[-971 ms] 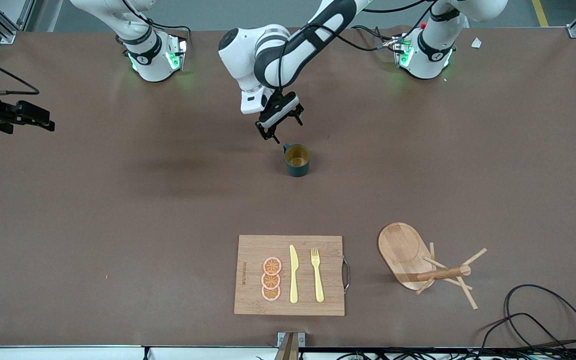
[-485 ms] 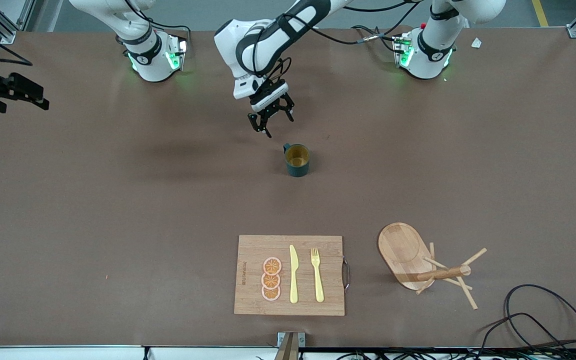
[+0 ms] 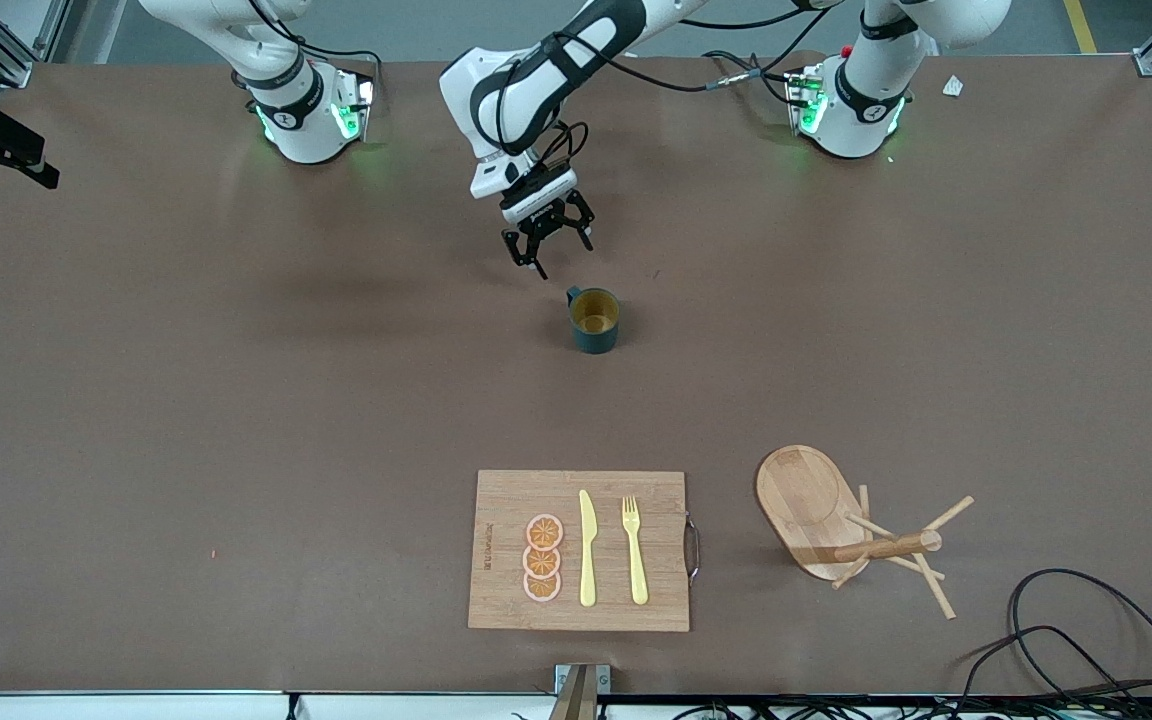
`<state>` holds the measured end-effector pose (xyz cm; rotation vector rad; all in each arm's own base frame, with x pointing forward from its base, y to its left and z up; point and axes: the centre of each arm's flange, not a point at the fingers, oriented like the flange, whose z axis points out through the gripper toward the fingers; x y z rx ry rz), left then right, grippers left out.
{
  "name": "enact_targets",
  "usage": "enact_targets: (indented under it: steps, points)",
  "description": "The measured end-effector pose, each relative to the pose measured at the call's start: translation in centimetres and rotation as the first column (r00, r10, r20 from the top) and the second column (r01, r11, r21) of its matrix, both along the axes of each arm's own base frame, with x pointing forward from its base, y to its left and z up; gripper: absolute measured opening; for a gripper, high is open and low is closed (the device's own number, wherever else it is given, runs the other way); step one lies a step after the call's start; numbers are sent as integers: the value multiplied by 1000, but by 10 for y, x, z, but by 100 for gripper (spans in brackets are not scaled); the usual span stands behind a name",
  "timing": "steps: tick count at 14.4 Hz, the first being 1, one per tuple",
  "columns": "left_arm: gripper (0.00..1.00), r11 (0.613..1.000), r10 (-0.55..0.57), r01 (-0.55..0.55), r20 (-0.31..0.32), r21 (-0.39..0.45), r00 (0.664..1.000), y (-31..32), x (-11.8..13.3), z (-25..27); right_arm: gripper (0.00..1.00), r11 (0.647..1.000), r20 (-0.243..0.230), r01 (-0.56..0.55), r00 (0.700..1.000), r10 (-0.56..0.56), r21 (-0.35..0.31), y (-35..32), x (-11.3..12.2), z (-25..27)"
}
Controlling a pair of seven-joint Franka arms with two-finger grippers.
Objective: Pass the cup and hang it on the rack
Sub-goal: 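Lower the left gripper onto the mug handle and grasp it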
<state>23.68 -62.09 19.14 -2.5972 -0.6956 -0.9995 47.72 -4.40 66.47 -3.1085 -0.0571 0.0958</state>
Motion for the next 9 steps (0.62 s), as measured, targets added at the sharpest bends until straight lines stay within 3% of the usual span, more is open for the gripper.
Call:
enact_targets:
  steps: [6, 9]
  points:
    - [94, 1000, 17, -17, 19, 22, 1000, 9, 19, -10, 100, 1000, 27, -23, 999, 24, -12, 14, 17, 10]
    - [87, 999, 36, -37, 32, 16, 999, 15, 37, -11, 100, 1000, 24, -20, 999, 20, -12, 12, 20, 9]
